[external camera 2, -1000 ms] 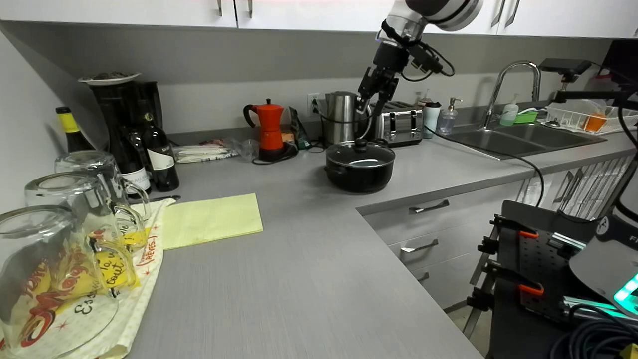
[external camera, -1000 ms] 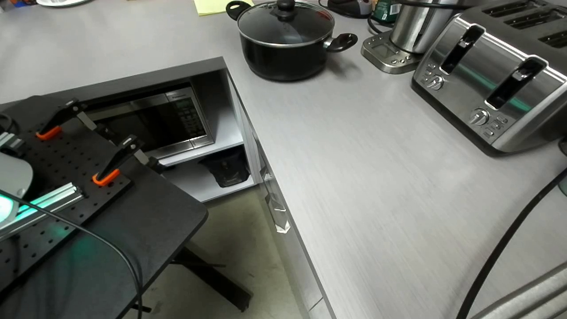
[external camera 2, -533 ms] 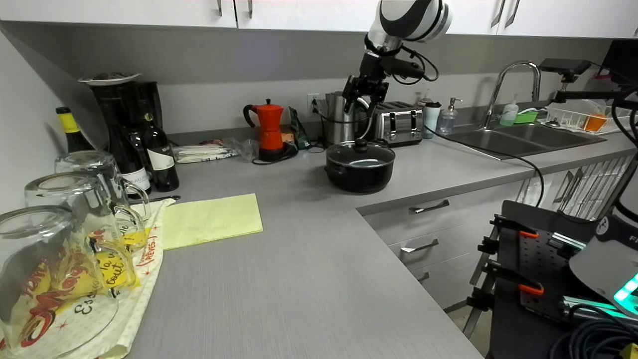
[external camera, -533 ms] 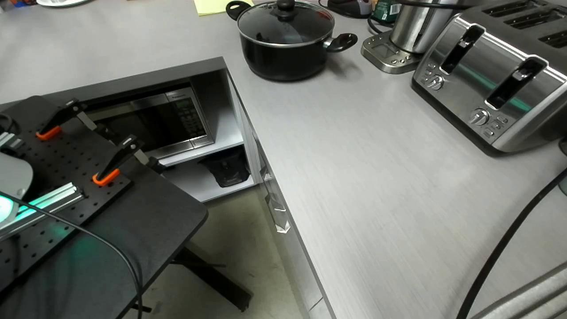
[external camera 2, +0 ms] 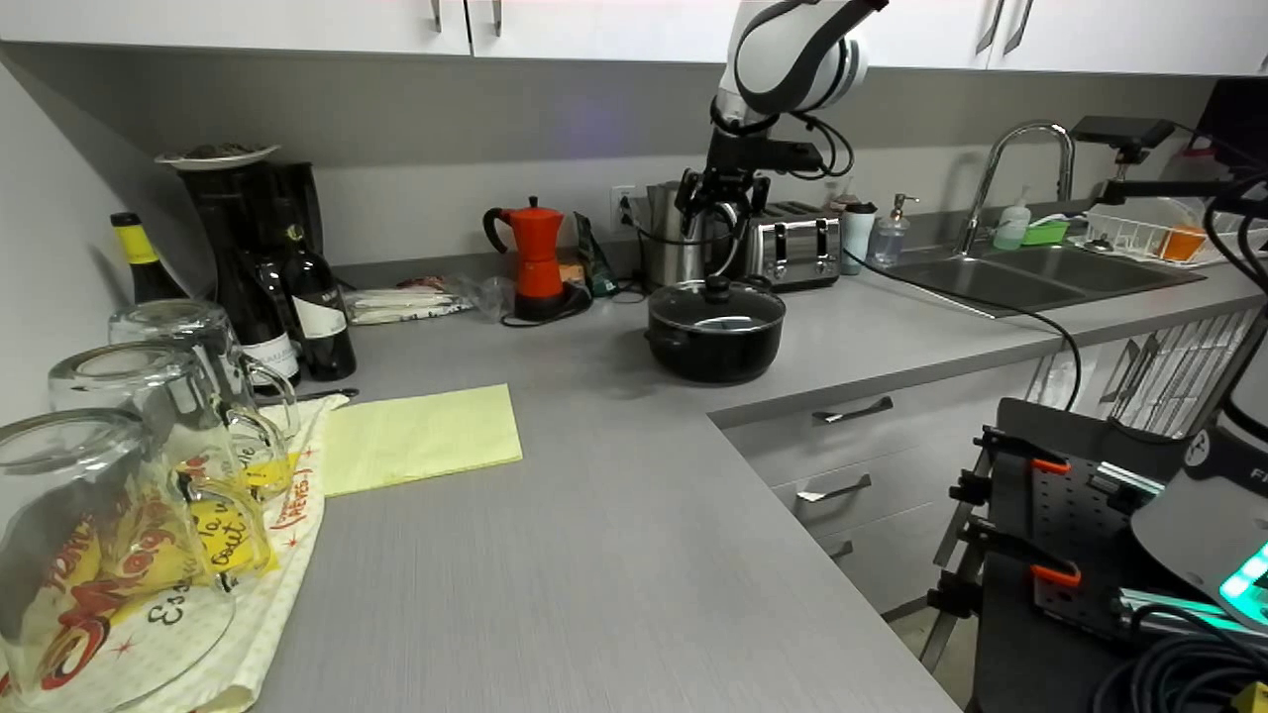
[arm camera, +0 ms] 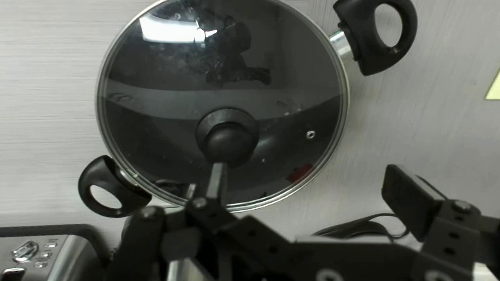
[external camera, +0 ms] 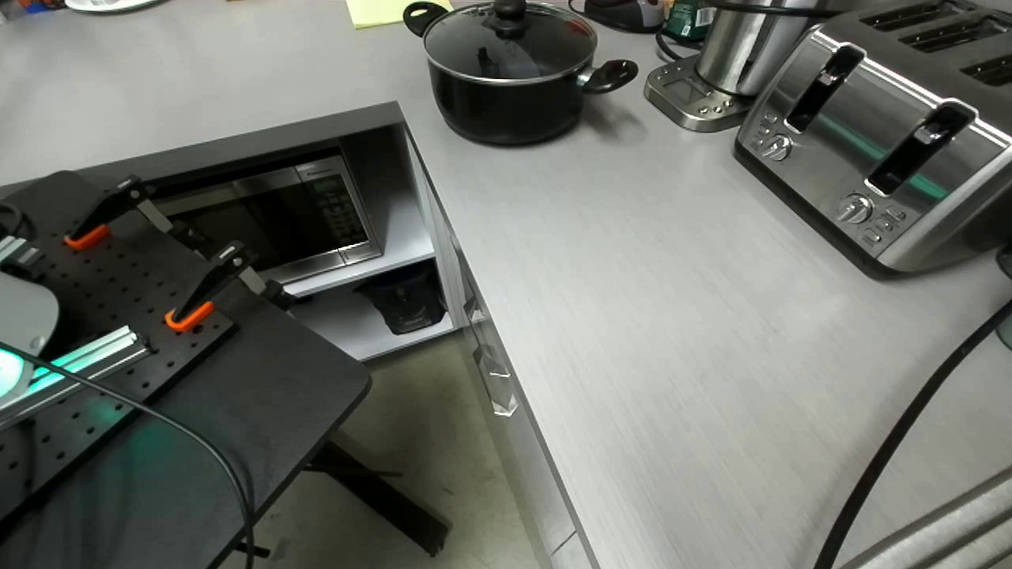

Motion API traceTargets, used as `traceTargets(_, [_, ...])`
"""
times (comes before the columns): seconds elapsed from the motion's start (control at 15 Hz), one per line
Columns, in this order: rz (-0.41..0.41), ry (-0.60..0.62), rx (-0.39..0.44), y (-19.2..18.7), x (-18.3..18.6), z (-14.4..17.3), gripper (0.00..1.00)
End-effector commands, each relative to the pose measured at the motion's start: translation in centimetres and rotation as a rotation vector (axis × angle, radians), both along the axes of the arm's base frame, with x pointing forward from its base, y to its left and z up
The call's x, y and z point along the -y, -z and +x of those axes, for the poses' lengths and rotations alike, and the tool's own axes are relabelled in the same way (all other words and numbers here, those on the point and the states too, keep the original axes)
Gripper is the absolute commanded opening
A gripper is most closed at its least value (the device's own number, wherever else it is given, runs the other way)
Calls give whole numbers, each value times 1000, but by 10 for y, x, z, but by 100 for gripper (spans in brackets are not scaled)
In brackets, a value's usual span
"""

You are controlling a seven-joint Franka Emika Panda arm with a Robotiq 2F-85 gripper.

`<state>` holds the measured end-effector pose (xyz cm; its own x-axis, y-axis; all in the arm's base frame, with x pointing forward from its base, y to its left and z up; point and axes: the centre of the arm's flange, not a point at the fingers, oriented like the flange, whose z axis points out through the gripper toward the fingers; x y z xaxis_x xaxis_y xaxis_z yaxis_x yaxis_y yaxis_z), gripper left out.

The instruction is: Remove the lid from the pot and put it on the counter top

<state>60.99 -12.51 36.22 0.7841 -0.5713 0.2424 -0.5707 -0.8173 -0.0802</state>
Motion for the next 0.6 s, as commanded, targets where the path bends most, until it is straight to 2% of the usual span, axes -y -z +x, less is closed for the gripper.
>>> traceTargets(0.0, [-31,91,-15,6,12,10,100])
traceTargets(0.53, [-44,198,-87,39,31,16,100])
